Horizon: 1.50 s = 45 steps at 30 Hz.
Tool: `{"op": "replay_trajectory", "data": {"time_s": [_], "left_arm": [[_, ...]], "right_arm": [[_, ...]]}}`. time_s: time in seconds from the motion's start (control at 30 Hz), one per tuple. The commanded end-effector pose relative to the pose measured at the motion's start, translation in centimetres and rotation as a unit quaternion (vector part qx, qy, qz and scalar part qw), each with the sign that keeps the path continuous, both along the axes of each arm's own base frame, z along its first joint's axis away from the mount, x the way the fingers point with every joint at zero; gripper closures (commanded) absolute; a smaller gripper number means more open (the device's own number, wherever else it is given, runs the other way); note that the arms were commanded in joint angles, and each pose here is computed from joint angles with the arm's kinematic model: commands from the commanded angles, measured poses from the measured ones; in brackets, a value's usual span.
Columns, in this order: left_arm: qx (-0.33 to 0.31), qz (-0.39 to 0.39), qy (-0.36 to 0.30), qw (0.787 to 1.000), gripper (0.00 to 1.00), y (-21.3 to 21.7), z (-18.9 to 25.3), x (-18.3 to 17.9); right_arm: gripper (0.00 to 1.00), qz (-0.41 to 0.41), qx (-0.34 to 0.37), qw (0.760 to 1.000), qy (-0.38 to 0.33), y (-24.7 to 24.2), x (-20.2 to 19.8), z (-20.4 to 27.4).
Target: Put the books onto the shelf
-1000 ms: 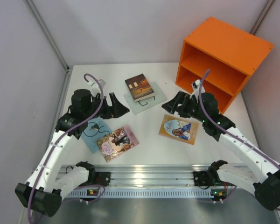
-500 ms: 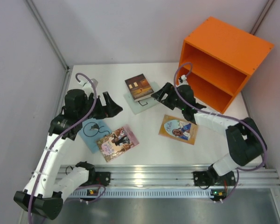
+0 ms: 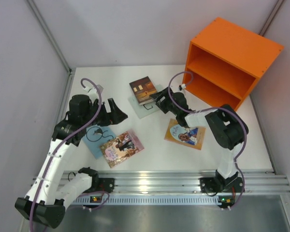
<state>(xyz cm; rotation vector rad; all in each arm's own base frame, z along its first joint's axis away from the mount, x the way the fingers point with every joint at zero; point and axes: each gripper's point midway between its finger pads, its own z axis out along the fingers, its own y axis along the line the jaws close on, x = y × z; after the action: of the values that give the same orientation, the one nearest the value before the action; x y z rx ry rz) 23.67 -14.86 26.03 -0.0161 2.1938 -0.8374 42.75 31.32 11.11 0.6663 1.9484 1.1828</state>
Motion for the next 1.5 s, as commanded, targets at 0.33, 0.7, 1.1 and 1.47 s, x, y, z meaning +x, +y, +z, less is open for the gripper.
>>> {"op": "replay_trajectory", "data": {"time_s": [0.33,0.7,1.1,1.47], "left_arm": [[0.016,-0.001,-0.033,0.999,0.09,0.4,1.4,0.6],[0.002,-0.004,-0.033,0.999,0.09,0.1,1.6,0.3],[-0.011,0.001,-0.033,0.999,0.1,-0.2,2.0,0.8],[-0.027,-0.009,-0.024,0.999,0.1,-0.8,2.4,0.8]], "right_arm": [[0.27,-0.043,0.056,0.998,-0.002,3.7,2.8,-0.5],[0.28,-0.074,0.065,0.995,0.014,4.1,3.1,-2.5],[0.34,-0.137,0.095,0.985,0.03,3.7,4.6,-3.9],[1.0,-0.143,0.143,0.979,-0.028,1.6,4.8,-2.4]]}}
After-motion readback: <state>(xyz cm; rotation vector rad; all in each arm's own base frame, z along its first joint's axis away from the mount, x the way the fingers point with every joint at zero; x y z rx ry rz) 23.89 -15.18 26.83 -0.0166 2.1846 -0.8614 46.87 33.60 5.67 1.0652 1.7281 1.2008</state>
